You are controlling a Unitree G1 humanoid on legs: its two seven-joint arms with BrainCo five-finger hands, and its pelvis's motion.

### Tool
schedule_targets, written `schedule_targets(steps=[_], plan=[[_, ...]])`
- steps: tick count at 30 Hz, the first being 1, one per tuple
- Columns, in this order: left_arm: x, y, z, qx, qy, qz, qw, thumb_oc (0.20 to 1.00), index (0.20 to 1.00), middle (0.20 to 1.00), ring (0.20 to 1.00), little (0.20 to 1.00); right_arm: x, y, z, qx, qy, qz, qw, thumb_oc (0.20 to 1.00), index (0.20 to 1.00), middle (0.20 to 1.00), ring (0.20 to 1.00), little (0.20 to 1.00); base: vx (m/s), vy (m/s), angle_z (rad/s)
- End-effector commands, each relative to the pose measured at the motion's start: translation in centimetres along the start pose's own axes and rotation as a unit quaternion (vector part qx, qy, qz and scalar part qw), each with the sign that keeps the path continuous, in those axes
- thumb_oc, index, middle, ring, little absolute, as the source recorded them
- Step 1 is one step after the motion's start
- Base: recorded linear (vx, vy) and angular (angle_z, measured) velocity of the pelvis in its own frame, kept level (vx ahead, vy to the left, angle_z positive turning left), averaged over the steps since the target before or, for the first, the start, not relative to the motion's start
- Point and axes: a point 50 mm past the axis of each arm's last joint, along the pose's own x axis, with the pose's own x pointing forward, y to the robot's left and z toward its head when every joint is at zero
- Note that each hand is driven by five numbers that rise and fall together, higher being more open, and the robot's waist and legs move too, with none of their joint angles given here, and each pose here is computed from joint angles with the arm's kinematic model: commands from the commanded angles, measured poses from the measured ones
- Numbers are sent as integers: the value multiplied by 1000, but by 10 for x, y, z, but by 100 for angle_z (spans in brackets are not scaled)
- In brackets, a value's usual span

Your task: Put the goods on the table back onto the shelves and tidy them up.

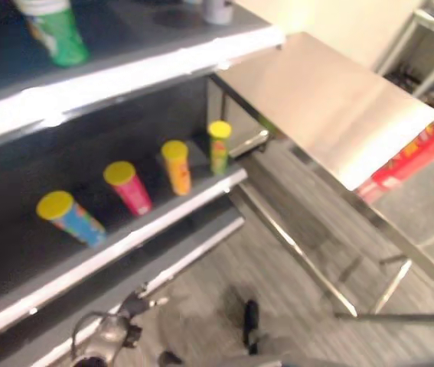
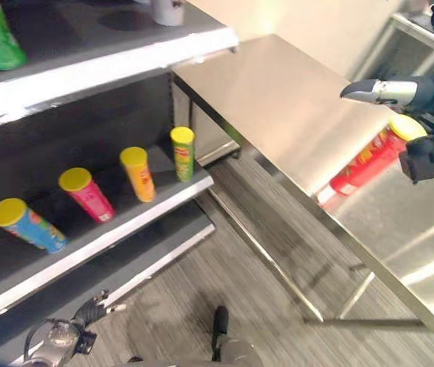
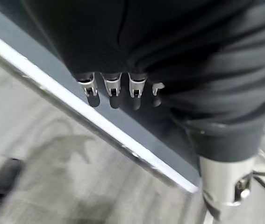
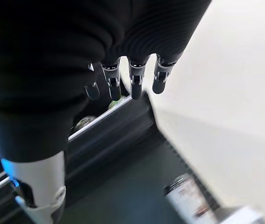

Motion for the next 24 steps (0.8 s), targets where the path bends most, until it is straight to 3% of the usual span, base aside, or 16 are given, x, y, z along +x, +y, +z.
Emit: schedule_targets(steps=[1, 7, 14, 24], plan=[[-2, -5, -8, -22, 6, -1, 1000, 1000, 1000, 1000, 1000, 1000, 2, -40, 12, -26, -45, -129, 990, 1000, 1000, 1000, 1000, 1000, -53, -212, -100], [-7, -33, -26, -38, 36, -34, 998, 1000, 1000, 1000, 1000, 1000, -35, -70, -5, -128, 51, -181, 974, 1000, 1000, 1000, 1000, 1000, -65, -239, -35], [-14, -44, -44, -36, 71, -49, 996, 1000, 1000, 1000, 1000, 1000, -86, -88, -29, -179, 177, -215, 944, 1000, 1000, 1000, 1000, 1000, -82, -191, 5], [-10, -45, -40, -43, 71, -45, 996, 1000, 1000, 1000, 1000, 1000, -106, -65, -67, -116, 257, -217, 935, 1000, 1000, 1000, 1000, 1000, -31, -6, -31]])
